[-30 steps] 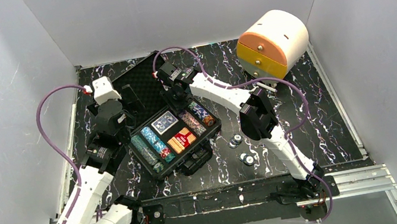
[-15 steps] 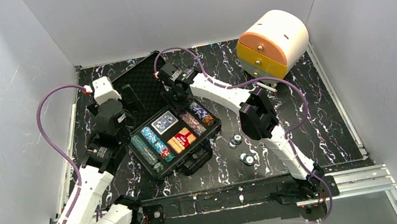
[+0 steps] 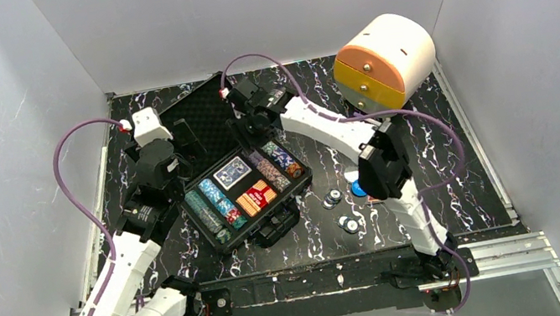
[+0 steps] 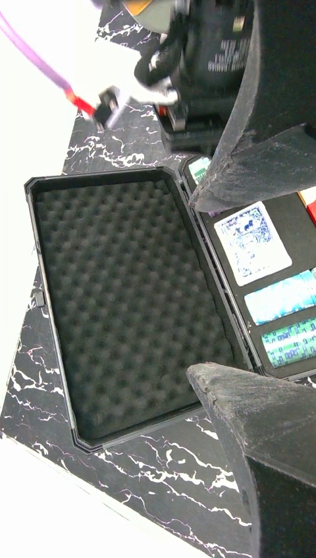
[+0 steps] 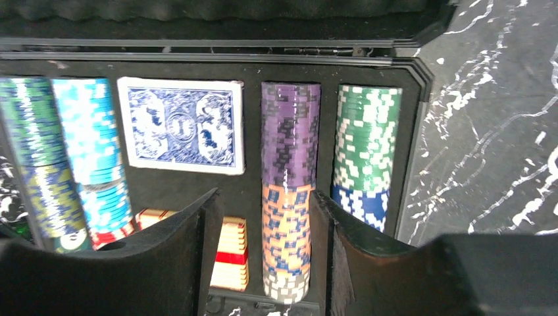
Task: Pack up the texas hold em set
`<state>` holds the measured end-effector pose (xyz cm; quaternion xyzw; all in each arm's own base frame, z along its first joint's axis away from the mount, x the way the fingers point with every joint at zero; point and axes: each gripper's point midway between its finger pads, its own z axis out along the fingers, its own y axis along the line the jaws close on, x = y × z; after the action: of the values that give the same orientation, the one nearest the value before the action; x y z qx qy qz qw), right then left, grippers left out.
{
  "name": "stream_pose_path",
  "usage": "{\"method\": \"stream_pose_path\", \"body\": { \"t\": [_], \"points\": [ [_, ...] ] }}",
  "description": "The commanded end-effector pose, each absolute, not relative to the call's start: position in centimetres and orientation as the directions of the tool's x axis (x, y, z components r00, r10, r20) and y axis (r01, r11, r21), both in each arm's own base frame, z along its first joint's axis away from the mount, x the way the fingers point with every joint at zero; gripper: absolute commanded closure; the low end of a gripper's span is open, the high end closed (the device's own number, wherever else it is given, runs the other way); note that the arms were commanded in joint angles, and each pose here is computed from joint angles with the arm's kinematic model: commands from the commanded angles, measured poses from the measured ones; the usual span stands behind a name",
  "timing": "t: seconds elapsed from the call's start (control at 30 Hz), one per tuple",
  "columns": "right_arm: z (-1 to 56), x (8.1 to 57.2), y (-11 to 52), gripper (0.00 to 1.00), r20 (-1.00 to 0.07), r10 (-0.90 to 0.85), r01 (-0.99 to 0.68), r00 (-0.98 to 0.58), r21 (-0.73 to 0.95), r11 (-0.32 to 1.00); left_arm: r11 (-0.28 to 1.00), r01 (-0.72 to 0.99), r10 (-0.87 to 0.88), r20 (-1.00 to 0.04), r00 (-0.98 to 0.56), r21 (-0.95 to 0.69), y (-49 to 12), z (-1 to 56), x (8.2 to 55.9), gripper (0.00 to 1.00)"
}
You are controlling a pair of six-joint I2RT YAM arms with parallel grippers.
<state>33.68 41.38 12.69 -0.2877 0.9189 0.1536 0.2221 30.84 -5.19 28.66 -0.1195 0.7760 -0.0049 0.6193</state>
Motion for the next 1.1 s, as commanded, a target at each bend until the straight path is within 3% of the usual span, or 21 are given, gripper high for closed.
{"method": "stream_pose_path", "body": {
  "t": [0.0, 0.17, 0.33, 0.57, 0.7, 0.8, 1.07],
  "points": [
    [19.5, 34.0, 41.3, 0.43, -0.643, -0.349, -0.583, -0.682, 0.190, 0.790, 0.967, -0.189, -0.206, -0.958, -0.198, -0.169, -4.9, 28.6, 30.7, 0.17],
    [20.8, 33.1, 36.7, 0.43, -0.698, -0.237, -0.465, -0.676, 0.153, 0.872, 0.971, -0.151, -0.213, -0.955, -0.205, -0.184, -5.7, 28.6, 30.8, 0.16],
    [21.2, 30.0, 29.0, 0.34, -0.706, -0.084, -0.244, -0.704, 0.129, 0.961, 0.970, -0.099, -0.239, -0.948, -0.210, -0.222, -6.8, 28.7, 30.8, 0.15],
    [14.4, 22.2, 19.3, 0.24, -0.549, 0.078, 0.043, -0.832, 0.076, 0.996, 0.959, -0.006, -0.278, -0.937, -0.213, -0.283, -8.6, 28.8, 30.9, 0.03],
    [11.3, 19.2, 16.2, 0.18, -0.479, 0.178, 0.171, -0.860, 0.058, 0.984, 0.953, 0.028, -0.289, -0.928, -0.235, -0.303, -9.5, 28.6, 31.1, 0.02],
    [9.8, 18.5, 14.2, 0.07, -0.473, 0.241, 0.261, -0.848, 0.024, 0.965, 0.948, 0.039, -0.297, -0.925, -0.238, -0.315, -9.7, 28.7, 31.1, 0.02],
    [6.7, 20.5, 12.1, 0.03, -0.449, 0.346, 0.368, -0.824, 0.041, 0.929, 0.949, 0.050, -0.291, -0.926, -0.240, -0.311, -9.8, 28.7, 31.1, 0.02]
  ]
}}
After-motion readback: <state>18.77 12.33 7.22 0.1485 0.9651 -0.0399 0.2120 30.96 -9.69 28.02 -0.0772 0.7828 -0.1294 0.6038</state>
